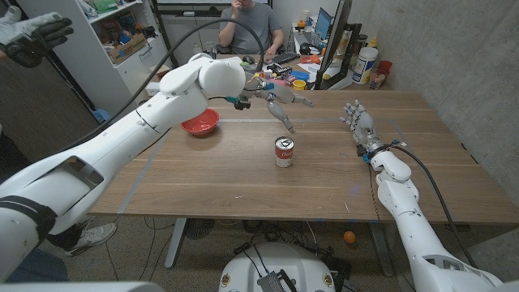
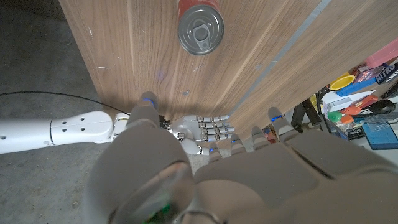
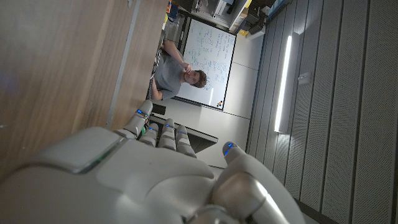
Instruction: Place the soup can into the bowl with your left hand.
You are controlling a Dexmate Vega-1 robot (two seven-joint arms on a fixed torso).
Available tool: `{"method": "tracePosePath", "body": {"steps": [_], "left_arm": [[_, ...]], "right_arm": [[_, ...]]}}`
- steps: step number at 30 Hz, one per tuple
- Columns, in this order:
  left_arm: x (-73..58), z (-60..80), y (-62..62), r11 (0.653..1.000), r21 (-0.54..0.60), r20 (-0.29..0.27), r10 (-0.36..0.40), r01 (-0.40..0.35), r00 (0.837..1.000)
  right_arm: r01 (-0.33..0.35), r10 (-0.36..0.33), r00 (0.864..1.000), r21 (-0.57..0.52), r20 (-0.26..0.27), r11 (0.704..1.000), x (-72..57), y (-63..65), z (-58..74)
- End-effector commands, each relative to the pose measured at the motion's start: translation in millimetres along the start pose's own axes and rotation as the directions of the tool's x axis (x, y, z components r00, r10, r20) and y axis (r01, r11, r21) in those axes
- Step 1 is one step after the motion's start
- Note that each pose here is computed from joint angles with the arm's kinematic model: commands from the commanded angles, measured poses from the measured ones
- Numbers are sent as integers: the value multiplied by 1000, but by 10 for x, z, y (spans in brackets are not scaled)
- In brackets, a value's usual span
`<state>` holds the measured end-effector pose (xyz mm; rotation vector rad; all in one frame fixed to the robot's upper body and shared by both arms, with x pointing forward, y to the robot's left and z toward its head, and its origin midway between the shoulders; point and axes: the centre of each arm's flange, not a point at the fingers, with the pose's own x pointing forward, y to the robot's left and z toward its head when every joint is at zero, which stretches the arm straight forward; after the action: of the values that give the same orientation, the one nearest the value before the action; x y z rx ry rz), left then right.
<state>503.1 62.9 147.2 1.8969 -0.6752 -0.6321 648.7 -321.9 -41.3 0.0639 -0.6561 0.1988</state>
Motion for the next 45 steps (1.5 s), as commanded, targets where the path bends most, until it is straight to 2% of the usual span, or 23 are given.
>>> {"method": "tracePosePath", "body": {"steps": [1,6,23,45], "left_arm": [[206,24,-171,997,46,-38,-67,68,997],[237,12,-190,994,65,-64,-80,84,995],[479,67,-395,977,105,-64,-180,186,982],[705,169,-634,948,171,-94,-257,270,962]], "right_arm": [[5,-5,1000,2,-6,1000,-7,-56,-28],[6,-6,1000,4,-6,1000,8,-57,-36],[14,-14,1000,13,-9,1000,45,-71,-76],[24,-24,1000,15,-13,1000,4,-132,-105]]}}
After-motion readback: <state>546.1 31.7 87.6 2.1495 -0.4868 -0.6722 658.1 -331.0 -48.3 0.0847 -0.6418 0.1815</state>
